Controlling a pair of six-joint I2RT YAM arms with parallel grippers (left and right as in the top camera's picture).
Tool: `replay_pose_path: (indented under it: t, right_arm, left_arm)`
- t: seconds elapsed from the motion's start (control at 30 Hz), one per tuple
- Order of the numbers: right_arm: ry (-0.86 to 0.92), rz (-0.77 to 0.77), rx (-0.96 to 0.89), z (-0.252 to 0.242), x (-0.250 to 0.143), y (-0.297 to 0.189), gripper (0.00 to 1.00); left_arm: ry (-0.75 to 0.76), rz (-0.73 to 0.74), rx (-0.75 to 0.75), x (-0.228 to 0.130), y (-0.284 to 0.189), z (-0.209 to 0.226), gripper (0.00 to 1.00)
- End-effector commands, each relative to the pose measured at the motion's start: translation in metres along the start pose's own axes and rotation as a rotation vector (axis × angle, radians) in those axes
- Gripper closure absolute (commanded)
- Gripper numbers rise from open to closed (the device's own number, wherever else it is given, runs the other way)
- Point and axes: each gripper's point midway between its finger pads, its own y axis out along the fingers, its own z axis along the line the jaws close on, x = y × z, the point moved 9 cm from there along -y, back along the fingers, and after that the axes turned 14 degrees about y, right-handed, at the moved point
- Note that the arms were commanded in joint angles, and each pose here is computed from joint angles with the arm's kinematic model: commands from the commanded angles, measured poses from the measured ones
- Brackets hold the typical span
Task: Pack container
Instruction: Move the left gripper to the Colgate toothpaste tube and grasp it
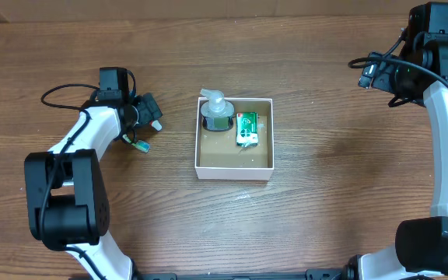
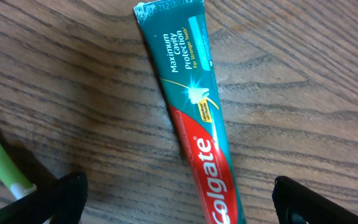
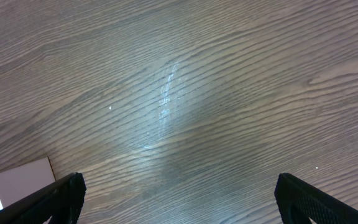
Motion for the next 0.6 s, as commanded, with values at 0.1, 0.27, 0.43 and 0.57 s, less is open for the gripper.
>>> replay_pose_path:
  t: [0.1, 0.27, 0.43, 0.57]
  right_arm:
    - [0.008, -0.045, 0.015, -0.001, 0.005, -0.013, 0.0]
    - [0.009, -0.045, 0.015, -0.002, 0.005, -0.013, 0.0]
    - [0.009, -0.045, 0.015, -0.002, 0.005, -0.013, 0.0]
    - [0.009, -0.045, 0.015, -0.002, 0.005, -0.013, 0.0]
  left_arm:
    - [-0.006, 0.019, 0.027, -0.002, 0.013, 0.001, 0.06]
    - [-0.007, 0.093, 0.035, -0.014, 0.028, 0.003, 0.07]
    - [-0.007, 0.165, 0.049, -0.019, 0.031, 0.005, 0.2]
    - [-0.008, 0.243, 0.067, -0.02, 0.02, 0.005, 0.46]
